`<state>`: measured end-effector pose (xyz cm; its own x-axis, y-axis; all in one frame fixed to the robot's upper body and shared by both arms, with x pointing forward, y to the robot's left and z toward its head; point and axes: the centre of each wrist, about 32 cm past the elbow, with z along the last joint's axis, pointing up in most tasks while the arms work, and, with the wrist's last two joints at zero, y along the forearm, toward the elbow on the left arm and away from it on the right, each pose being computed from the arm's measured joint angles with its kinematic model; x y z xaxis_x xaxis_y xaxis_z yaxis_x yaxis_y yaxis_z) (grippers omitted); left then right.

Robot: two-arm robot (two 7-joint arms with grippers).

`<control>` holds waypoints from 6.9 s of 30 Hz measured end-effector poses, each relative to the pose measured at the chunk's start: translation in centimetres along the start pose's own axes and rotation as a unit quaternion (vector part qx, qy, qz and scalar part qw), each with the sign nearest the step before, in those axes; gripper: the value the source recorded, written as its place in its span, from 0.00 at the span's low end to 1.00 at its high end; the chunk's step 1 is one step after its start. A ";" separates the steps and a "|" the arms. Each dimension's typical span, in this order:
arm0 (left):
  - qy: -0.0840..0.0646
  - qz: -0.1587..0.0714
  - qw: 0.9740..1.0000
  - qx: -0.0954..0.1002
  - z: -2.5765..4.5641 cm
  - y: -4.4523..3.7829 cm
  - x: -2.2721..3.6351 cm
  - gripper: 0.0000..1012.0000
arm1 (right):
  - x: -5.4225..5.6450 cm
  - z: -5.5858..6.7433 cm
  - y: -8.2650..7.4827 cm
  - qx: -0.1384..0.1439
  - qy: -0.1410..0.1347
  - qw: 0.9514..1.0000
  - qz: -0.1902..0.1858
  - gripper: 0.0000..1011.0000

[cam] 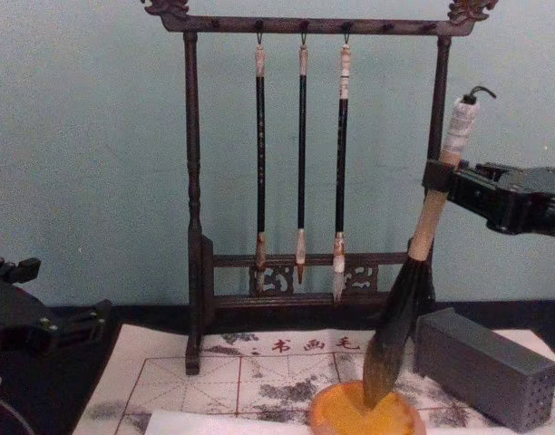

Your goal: Pick up the brush from the inkstone, write on the paper, then place the brush back to its original position.

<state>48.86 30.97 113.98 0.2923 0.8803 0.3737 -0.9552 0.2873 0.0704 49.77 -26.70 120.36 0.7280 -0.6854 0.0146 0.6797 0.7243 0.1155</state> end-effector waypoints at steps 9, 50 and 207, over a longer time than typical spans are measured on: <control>0.000 0.000 1.000 0.000 0.00 0.00 0.00 0.99 | 0.4 0.2 -0.3 0.001 -0.010 1.000 0.018 0.18; 0.000 0.000 1.000 0.000 0.00 0.00 0.00 0.99 | -0.3 -0.4 -2.5 -0.019 -0.013 0.999 0.030 0.18; 0.000 0.000 1.000 0.000 0.00 0.00 0.00 0.99 | 4.7 0.0 0.3 -0.026 0.338 0.929 -0.145 0.18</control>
<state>48.86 30.97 113.98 0.2922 0.8803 0.3737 -0.9553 0.2873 0.0703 53.37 -29.72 120.44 0.3909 -0.6619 -0.6396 0.8473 0.5302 -0.0308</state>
